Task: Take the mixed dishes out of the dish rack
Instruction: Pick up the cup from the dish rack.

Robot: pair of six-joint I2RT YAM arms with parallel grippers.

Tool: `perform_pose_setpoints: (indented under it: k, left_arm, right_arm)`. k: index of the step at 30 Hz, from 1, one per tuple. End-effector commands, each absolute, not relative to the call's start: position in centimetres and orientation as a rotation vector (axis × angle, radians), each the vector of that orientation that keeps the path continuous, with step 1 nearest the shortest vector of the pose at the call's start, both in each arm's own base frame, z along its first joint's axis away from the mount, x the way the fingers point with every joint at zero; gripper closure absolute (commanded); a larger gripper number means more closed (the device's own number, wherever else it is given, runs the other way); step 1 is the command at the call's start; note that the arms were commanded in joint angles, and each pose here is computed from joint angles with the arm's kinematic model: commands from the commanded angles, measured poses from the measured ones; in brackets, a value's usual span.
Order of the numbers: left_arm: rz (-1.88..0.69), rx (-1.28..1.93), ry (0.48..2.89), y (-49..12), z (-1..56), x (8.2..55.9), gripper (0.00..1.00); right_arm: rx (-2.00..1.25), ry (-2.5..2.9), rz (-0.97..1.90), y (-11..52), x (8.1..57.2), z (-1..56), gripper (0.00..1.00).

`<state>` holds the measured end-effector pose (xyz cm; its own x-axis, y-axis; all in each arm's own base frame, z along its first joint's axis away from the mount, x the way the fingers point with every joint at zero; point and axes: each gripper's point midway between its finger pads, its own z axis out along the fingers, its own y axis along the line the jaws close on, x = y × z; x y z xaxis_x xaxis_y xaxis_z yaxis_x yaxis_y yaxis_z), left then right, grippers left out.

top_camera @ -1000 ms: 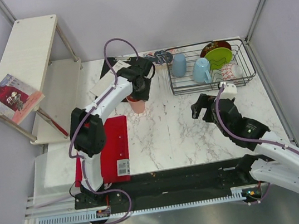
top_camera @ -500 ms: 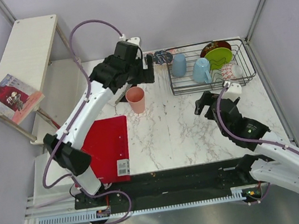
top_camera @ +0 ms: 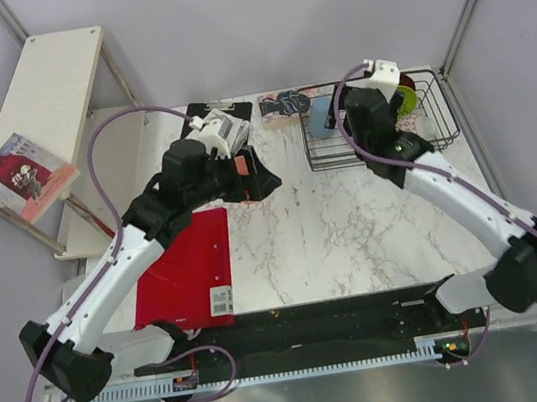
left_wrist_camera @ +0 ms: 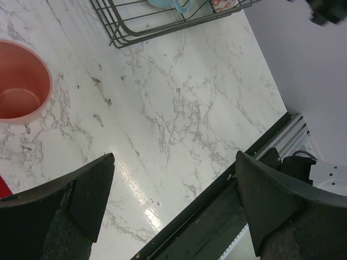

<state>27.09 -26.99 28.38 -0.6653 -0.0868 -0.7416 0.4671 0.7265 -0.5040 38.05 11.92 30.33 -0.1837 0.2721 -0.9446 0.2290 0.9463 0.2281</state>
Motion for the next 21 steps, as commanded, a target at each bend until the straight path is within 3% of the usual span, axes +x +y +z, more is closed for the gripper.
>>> perform_pose_setpoints:
  k: [1,6,9,21]
  left_arm:
    - [-0.946,0.334,1.920,-25.9,33.0,25.6,0.02]
    - [-0.896,0.348,1.870,-23.7,33.2,23.9,0.01]
    - [-0.886,0.345,1.857,-23.0,32.8,23.3,0.01]
    - [-0.910,0.333,1.842,-23.1,31.0,23.0,0.01]
  right_arm:
    - [0.325,1.904,0.072,12.5,44.4,27.8,0.02]
    - [0.147,2.022,-0.027,14.7,50.4,24.2,0.02]
    - [0.118,2.026,0.085,16.1,52.2,22.3,0.02]
    - [0.073,1.993,0.061,17.1,55.9,20.5,0.02]
